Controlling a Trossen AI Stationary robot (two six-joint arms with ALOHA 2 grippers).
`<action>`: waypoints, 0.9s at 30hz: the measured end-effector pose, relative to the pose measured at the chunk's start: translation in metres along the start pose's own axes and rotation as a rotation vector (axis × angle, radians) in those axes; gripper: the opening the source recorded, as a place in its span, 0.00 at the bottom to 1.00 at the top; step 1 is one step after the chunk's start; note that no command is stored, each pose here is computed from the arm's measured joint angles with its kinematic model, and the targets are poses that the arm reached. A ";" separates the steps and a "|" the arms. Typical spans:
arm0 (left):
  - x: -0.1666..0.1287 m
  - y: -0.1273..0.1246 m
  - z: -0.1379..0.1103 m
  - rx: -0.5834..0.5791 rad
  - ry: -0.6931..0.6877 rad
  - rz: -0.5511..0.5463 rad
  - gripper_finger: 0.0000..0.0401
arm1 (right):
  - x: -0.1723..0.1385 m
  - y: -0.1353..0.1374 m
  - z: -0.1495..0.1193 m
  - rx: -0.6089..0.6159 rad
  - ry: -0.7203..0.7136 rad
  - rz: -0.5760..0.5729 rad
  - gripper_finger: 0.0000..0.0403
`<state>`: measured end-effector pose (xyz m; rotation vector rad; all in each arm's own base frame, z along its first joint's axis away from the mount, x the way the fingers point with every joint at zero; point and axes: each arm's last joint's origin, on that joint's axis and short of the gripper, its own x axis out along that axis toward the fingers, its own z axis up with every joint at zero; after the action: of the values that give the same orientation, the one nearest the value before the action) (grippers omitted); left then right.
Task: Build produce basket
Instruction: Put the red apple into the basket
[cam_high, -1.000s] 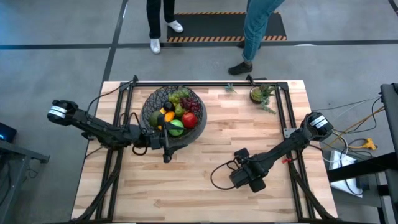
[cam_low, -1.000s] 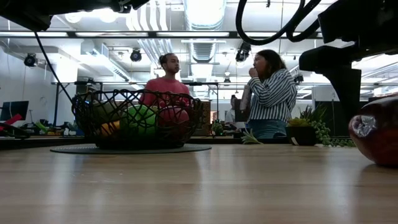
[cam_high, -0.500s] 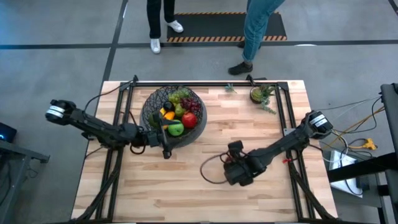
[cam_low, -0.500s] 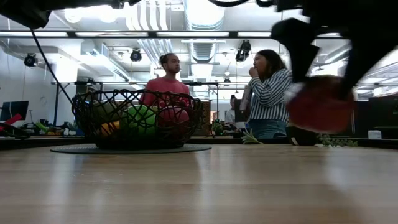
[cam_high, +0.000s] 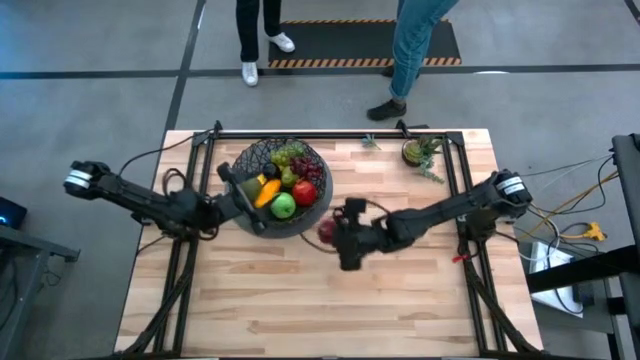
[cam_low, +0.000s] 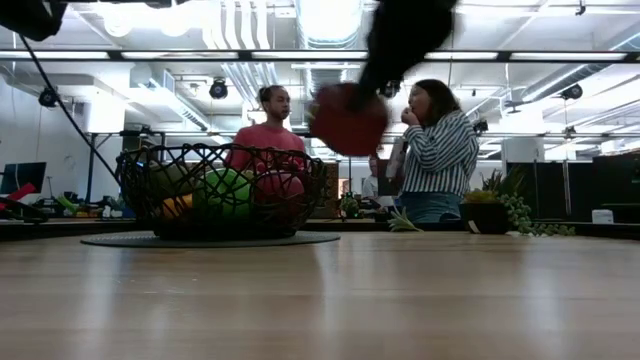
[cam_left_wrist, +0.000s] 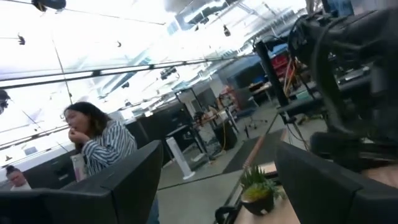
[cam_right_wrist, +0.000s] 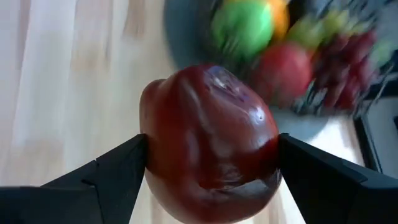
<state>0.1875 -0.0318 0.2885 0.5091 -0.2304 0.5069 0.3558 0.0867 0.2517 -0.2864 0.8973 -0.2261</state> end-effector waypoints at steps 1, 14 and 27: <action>-0.003 0.003 0.000 -0.004 -0.004 0.004 0.72 | 0.003 -0.006 0.006 0.022 -0.047 -0.004 0.81; -0.023 0.032 0.010 -0.064 -0.087 0.073 0.72 | 0.047 -0.093 0.047 0.415 -0.610 0.134 0.81; -0.038 0.048 0.012 -0.042 -0.136 0.120 0.72 | 0.131 -0.095 0.048 0.496 -0.876 0.067 0.81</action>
<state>0.1295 -0.0166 0.3055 0.4908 -0.4026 0.5841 0.4661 -0.0355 0.2164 0.1163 -0.0306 -0.2230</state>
